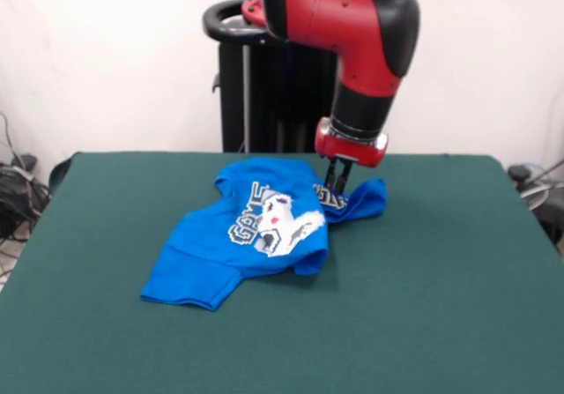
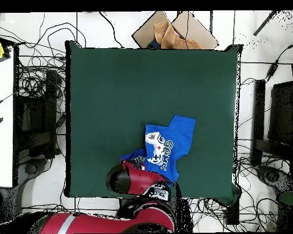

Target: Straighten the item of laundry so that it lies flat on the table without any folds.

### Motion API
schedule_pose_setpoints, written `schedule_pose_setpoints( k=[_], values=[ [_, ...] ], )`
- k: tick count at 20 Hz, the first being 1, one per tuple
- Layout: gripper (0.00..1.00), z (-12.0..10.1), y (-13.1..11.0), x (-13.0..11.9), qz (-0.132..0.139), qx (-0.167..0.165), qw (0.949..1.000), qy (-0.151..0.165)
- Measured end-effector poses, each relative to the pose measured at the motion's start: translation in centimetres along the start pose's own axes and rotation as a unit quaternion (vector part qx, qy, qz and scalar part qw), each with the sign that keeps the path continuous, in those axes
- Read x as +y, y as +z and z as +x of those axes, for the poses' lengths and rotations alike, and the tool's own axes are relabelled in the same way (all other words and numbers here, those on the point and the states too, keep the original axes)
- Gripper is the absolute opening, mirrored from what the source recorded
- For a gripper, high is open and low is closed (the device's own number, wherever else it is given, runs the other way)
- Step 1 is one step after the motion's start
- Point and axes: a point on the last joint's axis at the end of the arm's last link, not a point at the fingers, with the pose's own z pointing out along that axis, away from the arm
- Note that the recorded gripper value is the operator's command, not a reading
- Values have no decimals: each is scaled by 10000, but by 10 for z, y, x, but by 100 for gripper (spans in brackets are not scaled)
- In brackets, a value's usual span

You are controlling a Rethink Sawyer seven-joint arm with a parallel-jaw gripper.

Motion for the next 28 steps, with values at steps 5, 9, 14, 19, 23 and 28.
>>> schedule_pose_setpoints(
  k=[5, 9, 14, 19, 23, 28],
  values=[
    [0, 0, 0, 0, 2, 14, 10000, 82],
    [0, -7, -7, 0, -8, -53, 9998, 185],
    [0, -22, -19, 0, -47, -219, 9991, 352],
    [0, -43, -47, 1, -146, -357, 9978, 540],
    [0, -50, -62, 1, -200, -281, 9973, 651],
    [0, -56, -68, 1, -227, -244, 9970, 700]
  ],
)
